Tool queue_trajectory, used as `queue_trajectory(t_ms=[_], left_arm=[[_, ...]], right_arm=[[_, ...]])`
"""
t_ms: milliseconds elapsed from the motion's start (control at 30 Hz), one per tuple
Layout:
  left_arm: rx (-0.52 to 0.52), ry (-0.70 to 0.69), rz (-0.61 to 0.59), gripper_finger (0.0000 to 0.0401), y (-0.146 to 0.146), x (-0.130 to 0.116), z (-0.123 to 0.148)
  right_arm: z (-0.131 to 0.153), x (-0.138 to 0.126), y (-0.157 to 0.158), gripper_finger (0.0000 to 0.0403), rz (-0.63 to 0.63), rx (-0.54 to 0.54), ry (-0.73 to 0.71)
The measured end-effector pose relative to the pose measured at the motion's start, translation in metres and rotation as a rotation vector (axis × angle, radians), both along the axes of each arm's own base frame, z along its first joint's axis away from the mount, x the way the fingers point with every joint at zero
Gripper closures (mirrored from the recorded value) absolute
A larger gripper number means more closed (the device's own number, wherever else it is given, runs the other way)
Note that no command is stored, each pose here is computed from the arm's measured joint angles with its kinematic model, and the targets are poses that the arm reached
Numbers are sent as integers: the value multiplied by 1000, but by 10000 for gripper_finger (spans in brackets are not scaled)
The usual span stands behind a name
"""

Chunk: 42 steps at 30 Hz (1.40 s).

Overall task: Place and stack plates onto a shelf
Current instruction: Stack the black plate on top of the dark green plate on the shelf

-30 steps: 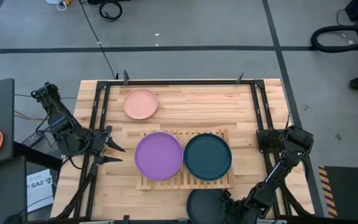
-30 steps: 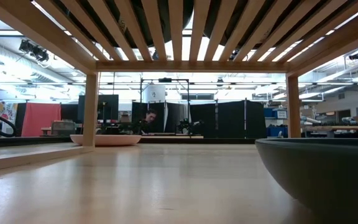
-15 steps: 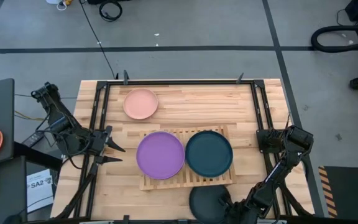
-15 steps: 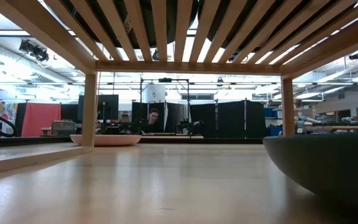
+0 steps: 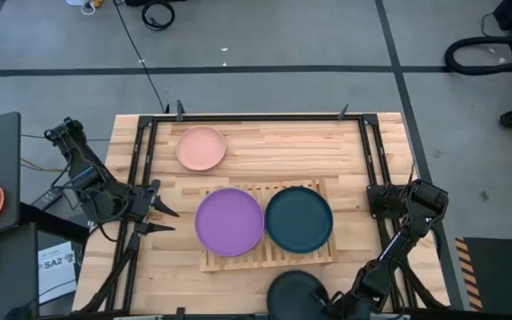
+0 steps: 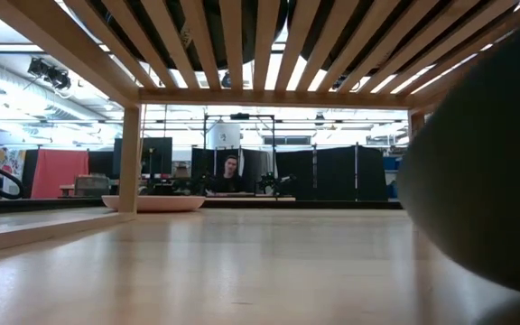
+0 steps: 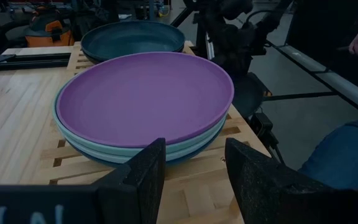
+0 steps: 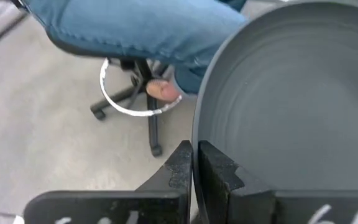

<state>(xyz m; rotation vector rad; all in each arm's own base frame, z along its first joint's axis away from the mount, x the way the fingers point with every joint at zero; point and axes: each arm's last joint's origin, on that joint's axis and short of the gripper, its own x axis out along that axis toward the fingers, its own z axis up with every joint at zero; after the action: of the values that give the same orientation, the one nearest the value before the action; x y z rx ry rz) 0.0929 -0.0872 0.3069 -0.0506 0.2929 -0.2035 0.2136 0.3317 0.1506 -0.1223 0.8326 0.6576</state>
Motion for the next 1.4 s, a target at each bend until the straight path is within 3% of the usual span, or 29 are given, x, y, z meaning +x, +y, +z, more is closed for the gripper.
queue_trajectory(t_ms=[367, 667, 1200, 1400], left_arm=[[0, 0, 0, 229, 0, 0, 0], [0, 0, 0, 229, 0, 0, 0], [0, 0, 0, 229, 0, 0, 0], [0, 0, 0, 229, 0, 0, 0]], right_arm=[[15, 3, 2, 380, -56, 121, -11], [46, 3, -2, 381, -53, 225, -69], [140, 2, -46, 381, -109, 440, -232], [182, -4, -75, 381, -93, 477, -376]])
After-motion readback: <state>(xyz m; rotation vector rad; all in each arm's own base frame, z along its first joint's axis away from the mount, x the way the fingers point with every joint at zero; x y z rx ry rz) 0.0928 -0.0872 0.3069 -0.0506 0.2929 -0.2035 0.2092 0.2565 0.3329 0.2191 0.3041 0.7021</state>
